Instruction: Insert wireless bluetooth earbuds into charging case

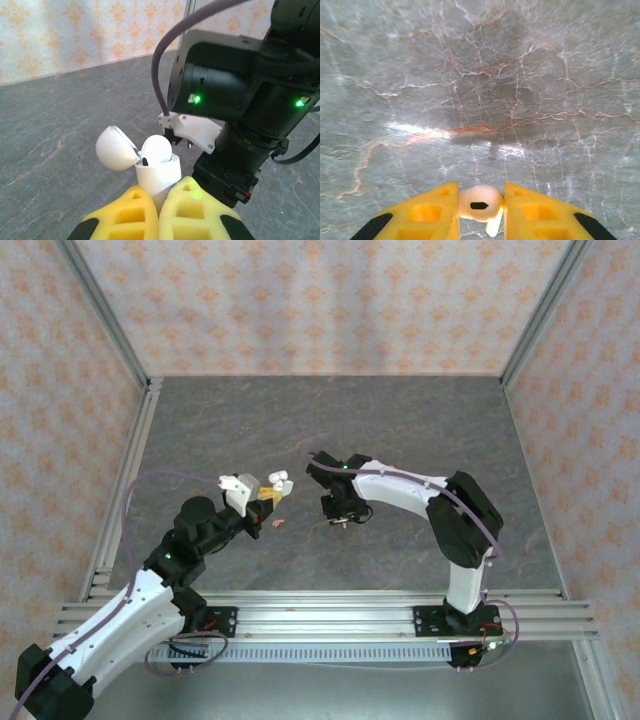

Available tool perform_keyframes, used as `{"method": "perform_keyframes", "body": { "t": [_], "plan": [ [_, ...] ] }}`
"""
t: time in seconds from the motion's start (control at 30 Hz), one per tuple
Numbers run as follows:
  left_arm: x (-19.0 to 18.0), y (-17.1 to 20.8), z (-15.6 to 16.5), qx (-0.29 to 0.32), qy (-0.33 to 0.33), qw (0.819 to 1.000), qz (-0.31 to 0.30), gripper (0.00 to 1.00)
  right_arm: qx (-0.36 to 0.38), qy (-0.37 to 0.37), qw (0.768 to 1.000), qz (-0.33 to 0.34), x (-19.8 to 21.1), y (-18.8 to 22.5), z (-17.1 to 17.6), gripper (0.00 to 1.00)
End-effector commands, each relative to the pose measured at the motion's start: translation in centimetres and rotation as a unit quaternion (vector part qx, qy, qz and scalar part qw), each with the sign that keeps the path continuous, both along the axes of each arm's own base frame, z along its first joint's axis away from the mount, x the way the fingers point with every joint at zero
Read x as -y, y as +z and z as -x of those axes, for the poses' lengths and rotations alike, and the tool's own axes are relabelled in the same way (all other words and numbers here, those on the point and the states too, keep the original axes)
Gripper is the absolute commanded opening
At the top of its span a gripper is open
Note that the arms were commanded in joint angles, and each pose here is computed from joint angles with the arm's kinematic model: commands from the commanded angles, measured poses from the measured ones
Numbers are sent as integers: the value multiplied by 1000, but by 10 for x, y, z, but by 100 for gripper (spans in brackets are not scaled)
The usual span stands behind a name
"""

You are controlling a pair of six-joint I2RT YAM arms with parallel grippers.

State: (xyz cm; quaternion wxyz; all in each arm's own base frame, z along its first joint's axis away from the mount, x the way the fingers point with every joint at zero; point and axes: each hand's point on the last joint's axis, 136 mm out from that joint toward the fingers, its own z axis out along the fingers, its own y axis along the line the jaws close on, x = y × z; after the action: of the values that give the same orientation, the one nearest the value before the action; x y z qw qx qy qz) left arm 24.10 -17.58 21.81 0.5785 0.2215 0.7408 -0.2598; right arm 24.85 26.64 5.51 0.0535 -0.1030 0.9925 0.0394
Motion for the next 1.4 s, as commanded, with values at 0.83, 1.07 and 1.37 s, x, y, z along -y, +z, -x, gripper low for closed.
{"method": "perform_keyframes", "body": {
  "t": [0.83,1.07,1.37],
  "plan": [
    [45,67,-16,56,-88,992,67,0,287,-56,905,-309,-46,224,-55,23],
    [44,68,-17,58,-83,992,78,0,313,-28,877,-363,-56,251,-52,22],
    [46,83,-14,75,-96,989,87,0,324,-8,854,-408,-59,276,-41,22]
  ]
}}
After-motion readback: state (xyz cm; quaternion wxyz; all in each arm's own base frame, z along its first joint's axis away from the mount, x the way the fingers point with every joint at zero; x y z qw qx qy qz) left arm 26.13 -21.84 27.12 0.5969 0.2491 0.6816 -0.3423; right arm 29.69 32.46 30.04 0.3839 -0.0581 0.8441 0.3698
